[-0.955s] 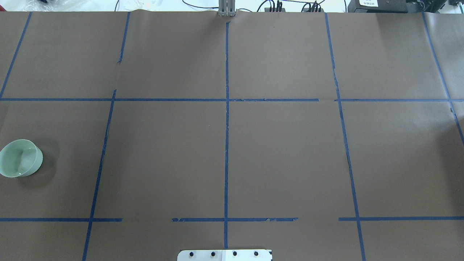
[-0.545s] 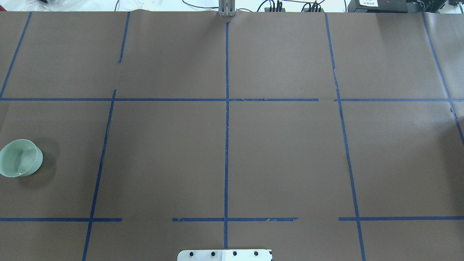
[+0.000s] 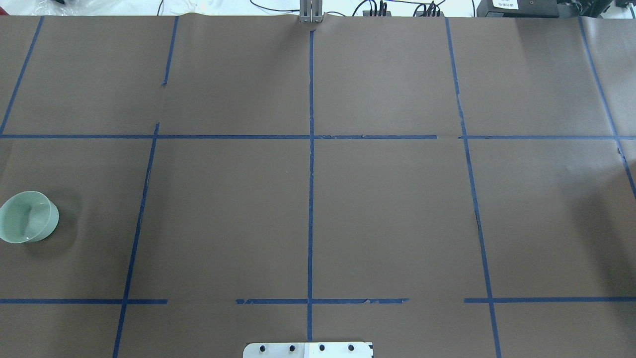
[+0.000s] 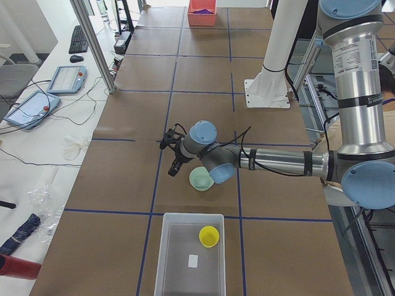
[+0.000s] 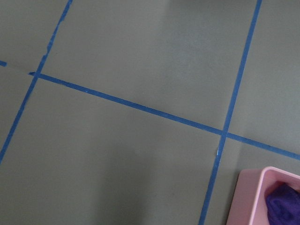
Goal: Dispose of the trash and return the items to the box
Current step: 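Reach the left gripper to the pale green bowl and grasp its rim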
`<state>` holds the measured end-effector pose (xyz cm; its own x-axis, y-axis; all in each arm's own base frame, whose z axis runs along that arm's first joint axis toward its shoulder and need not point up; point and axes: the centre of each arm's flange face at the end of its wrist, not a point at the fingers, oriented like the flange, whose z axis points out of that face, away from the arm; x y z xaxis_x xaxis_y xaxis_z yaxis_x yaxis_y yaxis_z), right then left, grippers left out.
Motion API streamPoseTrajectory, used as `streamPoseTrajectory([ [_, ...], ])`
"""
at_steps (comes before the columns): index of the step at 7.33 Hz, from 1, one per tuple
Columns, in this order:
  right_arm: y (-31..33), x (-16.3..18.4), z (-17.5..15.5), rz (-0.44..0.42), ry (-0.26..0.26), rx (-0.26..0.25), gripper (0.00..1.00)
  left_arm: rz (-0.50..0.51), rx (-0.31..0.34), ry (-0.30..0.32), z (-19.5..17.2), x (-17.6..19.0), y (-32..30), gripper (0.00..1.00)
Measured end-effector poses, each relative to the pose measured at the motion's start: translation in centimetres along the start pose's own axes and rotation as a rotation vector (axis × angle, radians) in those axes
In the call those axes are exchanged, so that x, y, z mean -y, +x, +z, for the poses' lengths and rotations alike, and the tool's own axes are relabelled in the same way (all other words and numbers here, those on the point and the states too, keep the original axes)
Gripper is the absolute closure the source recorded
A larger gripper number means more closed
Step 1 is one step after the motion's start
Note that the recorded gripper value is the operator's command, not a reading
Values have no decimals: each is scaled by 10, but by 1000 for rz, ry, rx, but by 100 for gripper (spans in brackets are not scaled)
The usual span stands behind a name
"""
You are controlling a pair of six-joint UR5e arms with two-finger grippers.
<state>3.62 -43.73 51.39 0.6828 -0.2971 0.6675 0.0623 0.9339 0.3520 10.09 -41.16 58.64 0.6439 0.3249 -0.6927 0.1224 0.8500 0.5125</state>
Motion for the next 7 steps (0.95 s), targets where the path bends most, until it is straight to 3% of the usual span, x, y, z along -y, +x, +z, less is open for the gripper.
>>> streamPoseTrajectory([
  [2,-15,4,0,-11,3,9,0,-60,23,-23,48,-57,2,10],
  [3,-16,4,0,-14,3,9,0,-68,26,-36,62,-76,4,30],
  [4,-16,4,0,-18,4,8,0,-66,25,-46,71,-90,0,94],
  [5,-17,4,0,-23,6,8,0,-66,25,-53,75,-99,-4,100],
  [7,-17,3,0,-29,9,7,0,-60,16,-51,76,-104,-5,100],
])
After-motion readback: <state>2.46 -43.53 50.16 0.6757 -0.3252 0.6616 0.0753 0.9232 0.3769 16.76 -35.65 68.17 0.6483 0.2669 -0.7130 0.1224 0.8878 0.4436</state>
